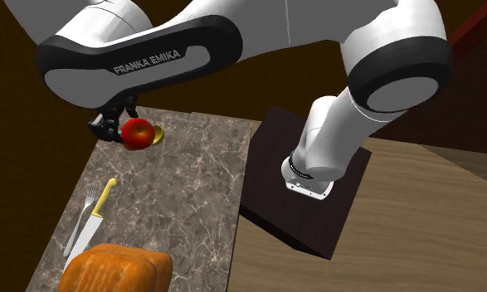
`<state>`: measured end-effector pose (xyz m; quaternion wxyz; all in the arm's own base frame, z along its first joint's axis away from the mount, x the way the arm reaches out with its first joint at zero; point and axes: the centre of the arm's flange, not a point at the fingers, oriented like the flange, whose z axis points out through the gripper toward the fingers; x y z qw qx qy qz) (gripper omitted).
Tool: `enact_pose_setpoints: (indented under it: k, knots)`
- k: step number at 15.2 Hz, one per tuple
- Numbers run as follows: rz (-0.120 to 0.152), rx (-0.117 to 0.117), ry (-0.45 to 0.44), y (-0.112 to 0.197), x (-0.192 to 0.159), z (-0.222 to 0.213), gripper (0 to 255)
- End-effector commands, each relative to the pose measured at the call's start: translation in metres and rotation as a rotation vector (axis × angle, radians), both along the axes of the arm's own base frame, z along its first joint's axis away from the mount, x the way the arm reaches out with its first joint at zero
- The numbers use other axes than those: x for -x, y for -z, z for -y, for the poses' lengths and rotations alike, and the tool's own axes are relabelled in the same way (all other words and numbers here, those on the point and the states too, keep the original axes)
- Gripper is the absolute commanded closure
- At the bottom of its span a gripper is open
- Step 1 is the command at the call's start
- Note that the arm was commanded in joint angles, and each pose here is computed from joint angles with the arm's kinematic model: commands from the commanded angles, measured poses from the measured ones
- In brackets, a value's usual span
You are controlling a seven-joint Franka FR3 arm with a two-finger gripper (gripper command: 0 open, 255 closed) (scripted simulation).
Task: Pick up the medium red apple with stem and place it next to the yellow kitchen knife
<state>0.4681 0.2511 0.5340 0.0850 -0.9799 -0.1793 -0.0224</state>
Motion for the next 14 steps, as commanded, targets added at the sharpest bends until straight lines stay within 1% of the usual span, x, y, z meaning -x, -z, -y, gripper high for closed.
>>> enact_pose_setpoints:
  k: [1, 11, 14]
  knots:
    - [-0.001, 0.000, 0.000, -0.001, -0.020, -0.019, 255]
    - [-0.001, 0.000, 0.000, -0.001, -0.117, -0.111, 255]
    - [-0.001, 0.000, 0.000, 0.015, -0.117, -0.111, 255]
